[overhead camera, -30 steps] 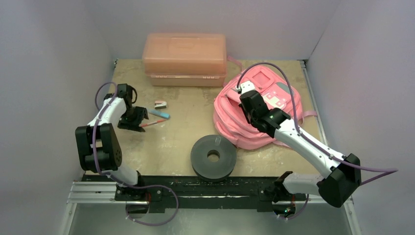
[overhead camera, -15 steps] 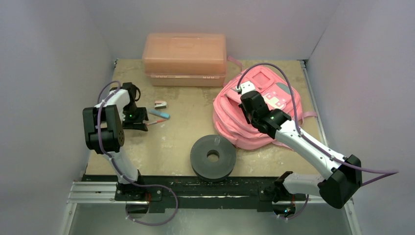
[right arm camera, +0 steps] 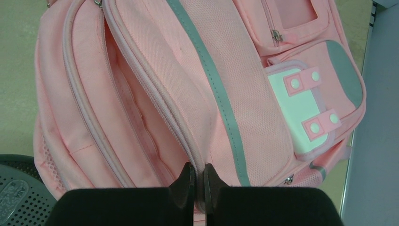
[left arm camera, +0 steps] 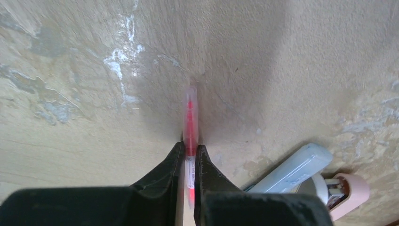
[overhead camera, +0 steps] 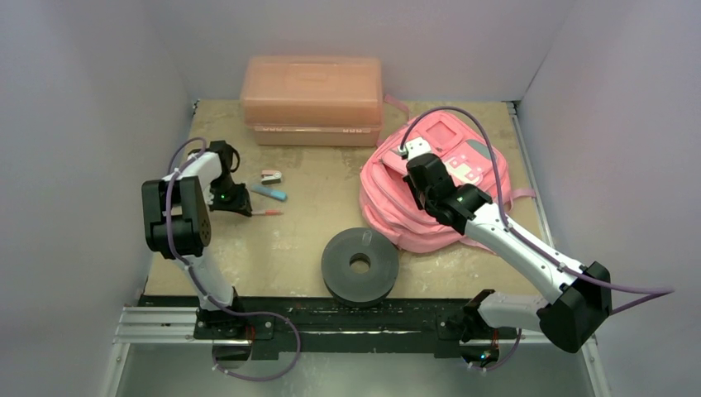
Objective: Pack the student bag
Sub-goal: Pick up the stationery from the center of the board, then place the stationery in the student bag, then pick up the stationery from the center of the board, then place the stationery in the student bag, then pick up the stationery from the center of the board.
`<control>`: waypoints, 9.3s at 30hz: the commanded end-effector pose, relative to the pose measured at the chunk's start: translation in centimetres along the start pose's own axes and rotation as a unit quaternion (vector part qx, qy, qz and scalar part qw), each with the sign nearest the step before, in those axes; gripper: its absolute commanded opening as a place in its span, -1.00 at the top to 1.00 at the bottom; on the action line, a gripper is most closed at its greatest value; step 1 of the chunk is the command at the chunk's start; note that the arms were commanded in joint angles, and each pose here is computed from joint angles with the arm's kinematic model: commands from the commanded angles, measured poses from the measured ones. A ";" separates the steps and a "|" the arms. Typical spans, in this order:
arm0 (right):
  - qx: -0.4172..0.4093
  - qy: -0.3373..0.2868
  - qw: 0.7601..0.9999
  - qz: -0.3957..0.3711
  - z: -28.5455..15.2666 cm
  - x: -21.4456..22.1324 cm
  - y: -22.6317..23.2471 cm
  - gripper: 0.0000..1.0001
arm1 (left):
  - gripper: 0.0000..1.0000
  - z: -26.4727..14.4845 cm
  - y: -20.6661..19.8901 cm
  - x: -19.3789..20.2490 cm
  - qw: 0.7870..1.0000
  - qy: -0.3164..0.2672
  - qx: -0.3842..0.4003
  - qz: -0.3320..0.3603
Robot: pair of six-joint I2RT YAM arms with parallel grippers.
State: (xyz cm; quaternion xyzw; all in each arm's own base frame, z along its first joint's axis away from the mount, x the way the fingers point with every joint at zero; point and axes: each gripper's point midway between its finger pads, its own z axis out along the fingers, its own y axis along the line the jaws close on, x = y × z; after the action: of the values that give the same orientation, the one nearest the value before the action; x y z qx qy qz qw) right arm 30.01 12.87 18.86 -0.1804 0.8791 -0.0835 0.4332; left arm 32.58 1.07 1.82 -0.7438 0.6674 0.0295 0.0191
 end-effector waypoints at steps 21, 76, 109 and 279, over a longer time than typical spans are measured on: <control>-0.118 -0.089 0.981 0.126 -3.0 -6.3 3.7 1.00 | 1.00 -26.9 9.5 27.4 0.531 0.331 0.590 0.510; -0.076 -0.101 0.987 0.104 -3.1 -4.8 1.4 1.00 | -0.53 -20.4 6.5 23.8 0.664 0.086 0.510 0.540; -0.149 -0.134 0.973 0.117 -5.0 -6.4 3.2 1.00 | -0.94 -3.8 -2.6 6.1 0.968 -0.086 0.110 0.207; -0.175 -0.169 0.959 0.144 -7.5 -8.0 2.8 1.00 | -0.48 -3.4 -10.6 6.2 0.994 -0.042 0.105 -0.009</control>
State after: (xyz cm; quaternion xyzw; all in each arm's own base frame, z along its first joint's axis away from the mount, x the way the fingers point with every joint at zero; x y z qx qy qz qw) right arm 27.32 16.20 22.25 -0.1433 0.8614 0.0960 0.4777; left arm 43.53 -4.51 3.40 -0.7257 0.6801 0.0027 0.1037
